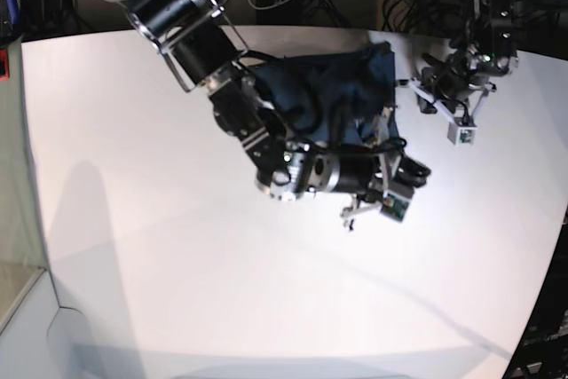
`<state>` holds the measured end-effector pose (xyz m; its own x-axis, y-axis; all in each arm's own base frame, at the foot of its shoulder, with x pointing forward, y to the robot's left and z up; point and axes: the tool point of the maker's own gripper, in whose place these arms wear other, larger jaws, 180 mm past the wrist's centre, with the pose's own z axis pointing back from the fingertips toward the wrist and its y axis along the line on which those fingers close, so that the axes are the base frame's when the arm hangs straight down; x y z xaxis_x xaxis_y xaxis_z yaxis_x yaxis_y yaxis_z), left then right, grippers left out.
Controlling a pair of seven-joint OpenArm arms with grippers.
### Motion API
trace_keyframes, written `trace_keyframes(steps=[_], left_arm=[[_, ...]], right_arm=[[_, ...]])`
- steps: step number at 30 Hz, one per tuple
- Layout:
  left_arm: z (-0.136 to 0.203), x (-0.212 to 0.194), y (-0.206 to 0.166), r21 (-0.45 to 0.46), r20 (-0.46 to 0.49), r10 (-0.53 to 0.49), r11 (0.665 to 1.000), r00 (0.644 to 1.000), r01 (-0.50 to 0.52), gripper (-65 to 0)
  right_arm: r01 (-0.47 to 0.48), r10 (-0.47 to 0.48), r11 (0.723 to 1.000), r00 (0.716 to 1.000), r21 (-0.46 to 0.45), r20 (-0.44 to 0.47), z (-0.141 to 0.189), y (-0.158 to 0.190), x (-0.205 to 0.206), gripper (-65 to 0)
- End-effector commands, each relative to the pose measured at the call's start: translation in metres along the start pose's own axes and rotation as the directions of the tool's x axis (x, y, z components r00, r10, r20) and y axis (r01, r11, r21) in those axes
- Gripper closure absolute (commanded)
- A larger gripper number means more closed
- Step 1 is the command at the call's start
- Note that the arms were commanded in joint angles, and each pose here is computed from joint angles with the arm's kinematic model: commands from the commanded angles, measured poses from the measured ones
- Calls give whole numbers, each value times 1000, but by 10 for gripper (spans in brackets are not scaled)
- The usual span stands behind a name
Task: Layout the t-shirt on the table in an organized manner, then fold the t-shirt properly
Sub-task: 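Press the folded layer down with the right gripper and withdraw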
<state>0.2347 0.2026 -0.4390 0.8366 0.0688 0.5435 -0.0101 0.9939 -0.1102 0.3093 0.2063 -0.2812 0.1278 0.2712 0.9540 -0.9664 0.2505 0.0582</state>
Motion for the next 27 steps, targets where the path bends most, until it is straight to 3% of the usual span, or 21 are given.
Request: trace_keyframes(steps=[1, 6, 10, 14, 19, 27], left_arm=[[6, -24, 16, 54, -104, -23, 998, 994, 29, 0], [17, -10, 17, 56, -62, -51, 997, 997, 54, 0], [19, -11, 28, 81, -59, -21, 996, 998, 25, 0], [17, -15, 32, 88, -72, -15, 996, 997, 22, 0], [16, -11, 33, 90, -65, -18, 996, 998, 23, 0], [17, -13, 33, 90, -69, -17, 996, 997, 23, 0]], right_arm=[[-6, 6, 1000, 997, -4, 83, 2, -2, 28, -61], [21, -12, 997, 993, -73, 117, 19, -15, 31, -62], [-29, 29, 991, 1000, -128, 0, 48, -14, -5, -62], [-25, 12, 989, 996, -145, -89, 61, -8, -42, -62], [6, -29, 990, 986, -143, -162, 60, 1, -77, -62], [58, -86, 990, 972, -127, -221, 43, -2, -100, -60]])
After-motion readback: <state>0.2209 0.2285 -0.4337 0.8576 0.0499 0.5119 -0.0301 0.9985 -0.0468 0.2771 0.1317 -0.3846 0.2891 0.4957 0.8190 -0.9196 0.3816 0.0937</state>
